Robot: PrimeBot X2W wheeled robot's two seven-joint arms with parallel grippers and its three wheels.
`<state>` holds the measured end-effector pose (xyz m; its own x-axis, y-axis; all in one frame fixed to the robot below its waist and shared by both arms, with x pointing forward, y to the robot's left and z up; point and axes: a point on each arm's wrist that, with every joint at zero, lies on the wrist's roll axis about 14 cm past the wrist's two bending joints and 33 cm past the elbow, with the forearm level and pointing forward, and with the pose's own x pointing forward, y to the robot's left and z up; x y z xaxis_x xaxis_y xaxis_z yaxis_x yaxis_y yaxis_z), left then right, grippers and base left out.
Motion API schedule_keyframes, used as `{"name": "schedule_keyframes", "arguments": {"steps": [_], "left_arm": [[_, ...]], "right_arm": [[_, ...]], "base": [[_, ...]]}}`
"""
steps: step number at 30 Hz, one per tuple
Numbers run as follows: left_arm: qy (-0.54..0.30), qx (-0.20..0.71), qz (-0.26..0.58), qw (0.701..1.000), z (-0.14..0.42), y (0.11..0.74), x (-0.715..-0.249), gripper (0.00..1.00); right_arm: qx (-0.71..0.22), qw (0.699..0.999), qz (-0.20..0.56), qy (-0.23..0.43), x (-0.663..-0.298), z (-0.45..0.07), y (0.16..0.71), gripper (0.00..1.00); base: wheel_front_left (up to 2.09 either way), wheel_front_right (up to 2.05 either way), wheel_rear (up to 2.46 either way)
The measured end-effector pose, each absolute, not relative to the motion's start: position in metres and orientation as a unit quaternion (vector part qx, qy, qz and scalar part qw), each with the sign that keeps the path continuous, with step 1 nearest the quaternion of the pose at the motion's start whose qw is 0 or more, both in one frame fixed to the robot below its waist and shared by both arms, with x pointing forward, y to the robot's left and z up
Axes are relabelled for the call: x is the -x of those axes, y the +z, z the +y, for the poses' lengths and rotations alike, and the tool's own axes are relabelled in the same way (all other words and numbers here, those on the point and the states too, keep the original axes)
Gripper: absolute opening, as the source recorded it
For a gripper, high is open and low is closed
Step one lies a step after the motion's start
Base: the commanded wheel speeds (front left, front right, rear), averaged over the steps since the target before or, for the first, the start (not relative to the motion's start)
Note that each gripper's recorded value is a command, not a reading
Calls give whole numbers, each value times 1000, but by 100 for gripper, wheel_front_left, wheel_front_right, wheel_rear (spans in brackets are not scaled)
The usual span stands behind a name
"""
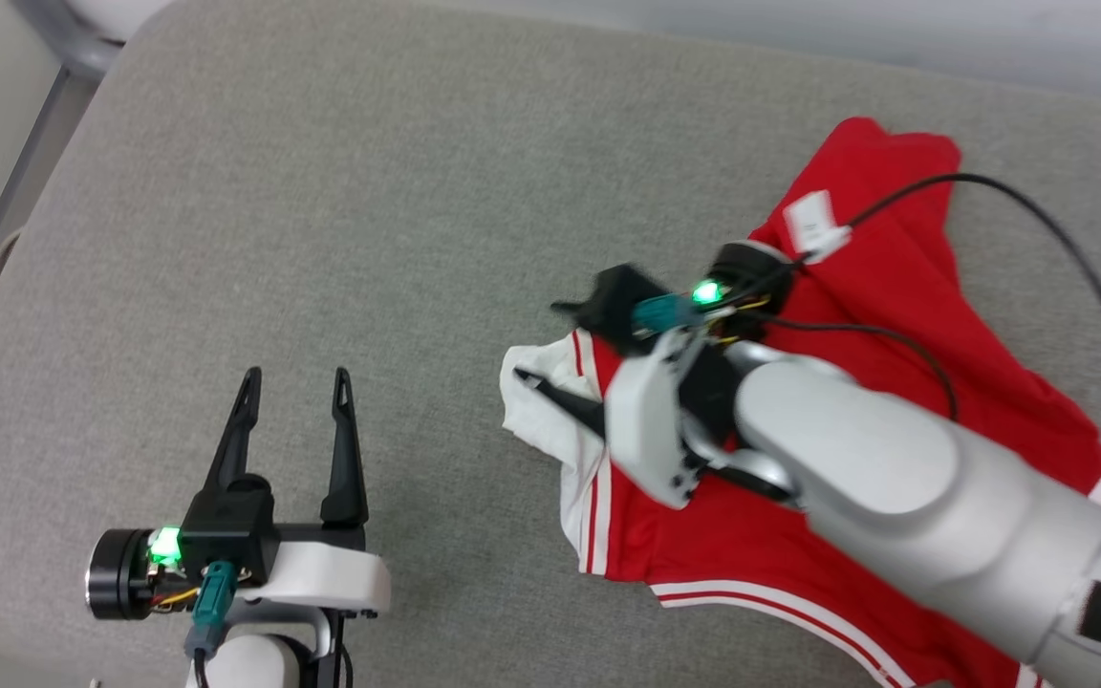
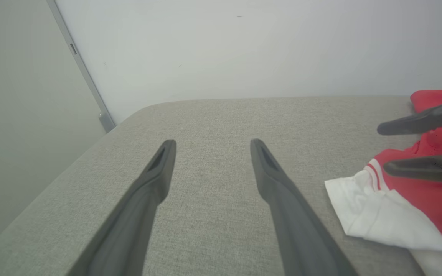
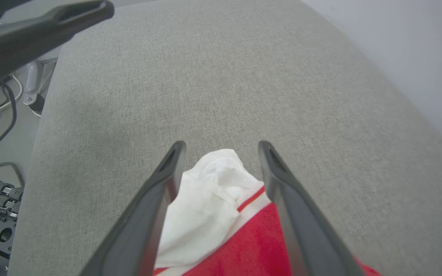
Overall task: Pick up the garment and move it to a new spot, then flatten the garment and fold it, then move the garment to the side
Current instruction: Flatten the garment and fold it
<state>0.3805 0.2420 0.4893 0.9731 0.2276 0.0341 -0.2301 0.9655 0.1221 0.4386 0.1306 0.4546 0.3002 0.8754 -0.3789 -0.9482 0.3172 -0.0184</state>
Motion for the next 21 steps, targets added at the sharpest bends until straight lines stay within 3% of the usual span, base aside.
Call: {"name": "schedule_keyframes", "arguments": {"steps": [9, 21], "left_arm": [[101, -63, -30, 992, 237, 503, -370, 100], [76, -63, -39, 994, 222, 508, -358, 100]], "right_arm": [[69, 887, 34, 455, -484, 36, 514, 100], [81, 955, 19, 283, -477, -105, 531, 100]], "base": [[0, 0, 0], [0, 0, 0]]}}
